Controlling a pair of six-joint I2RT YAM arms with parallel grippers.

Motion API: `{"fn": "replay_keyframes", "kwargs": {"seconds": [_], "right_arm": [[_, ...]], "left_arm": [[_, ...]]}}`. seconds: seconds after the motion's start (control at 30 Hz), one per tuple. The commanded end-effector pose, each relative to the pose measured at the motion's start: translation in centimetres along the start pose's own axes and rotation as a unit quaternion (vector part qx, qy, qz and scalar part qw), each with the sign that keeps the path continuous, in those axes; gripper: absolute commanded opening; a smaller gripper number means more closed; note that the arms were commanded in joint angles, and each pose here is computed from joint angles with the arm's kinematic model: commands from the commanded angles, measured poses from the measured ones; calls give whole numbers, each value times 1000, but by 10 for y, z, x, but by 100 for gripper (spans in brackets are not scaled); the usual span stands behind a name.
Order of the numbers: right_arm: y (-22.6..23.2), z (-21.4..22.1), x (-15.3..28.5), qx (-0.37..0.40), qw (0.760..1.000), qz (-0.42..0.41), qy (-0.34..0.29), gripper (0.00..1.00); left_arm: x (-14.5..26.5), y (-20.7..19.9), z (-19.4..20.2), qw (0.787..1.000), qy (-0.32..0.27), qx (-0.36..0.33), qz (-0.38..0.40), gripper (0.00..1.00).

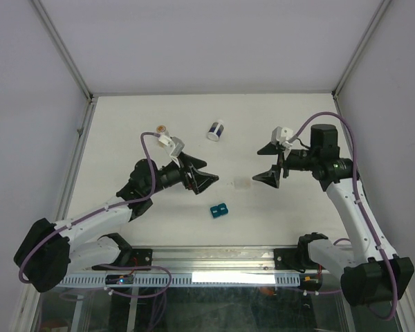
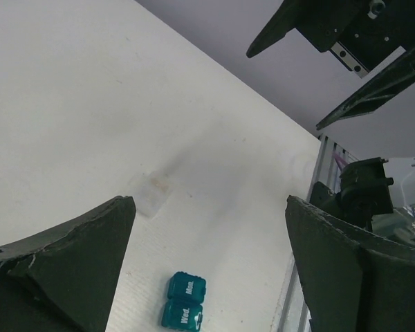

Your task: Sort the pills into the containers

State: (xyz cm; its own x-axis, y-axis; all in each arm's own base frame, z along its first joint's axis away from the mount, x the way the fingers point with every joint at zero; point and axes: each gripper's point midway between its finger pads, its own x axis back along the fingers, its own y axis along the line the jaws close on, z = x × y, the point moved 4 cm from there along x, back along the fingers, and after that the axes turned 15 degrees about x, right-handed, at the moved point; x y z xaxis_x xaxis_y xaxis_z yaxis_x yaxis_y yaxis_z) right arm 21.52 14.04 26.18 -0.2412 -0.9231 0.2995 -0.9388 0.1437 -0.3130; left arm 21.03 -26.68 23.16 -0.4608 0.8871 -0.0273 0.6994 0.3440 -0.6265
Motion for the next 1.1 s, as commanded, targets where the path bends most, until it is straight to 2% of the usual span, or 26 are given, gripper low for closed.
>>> {"fn": "replay_keyframes", "kwargs": {"seconds": [0.0,0.1,0.23,0.37,0.57,0.83,1.07], "right_arm": [[9,-11,0,73,996,-22,-47,91],[8,-12,1,69,997,-16,-45,91],[11,-10,2,65,997,-11,-44,93],[18,8,-3,91,995,-21,-40,97],[30,29,-12,99,992,-60,-42,99],[33,65,-40,139,985,-99,30,99],[30,103,-68,174,970,-144,93,99]], "left_arm": [[17,0,-3,998,-27,60,-17,97],[26,-9,-11,997,-52,64,-3,99],[38,-5,-14,993,-83,78,-26,99],[41,4,-8,992,-77,83,-55,99],[40,10,-1,990,-68,104,-71,99],[39,17,-9,989,-65,79,-106,99],[40,11,-17,990,-73,68,-103,99]]}}
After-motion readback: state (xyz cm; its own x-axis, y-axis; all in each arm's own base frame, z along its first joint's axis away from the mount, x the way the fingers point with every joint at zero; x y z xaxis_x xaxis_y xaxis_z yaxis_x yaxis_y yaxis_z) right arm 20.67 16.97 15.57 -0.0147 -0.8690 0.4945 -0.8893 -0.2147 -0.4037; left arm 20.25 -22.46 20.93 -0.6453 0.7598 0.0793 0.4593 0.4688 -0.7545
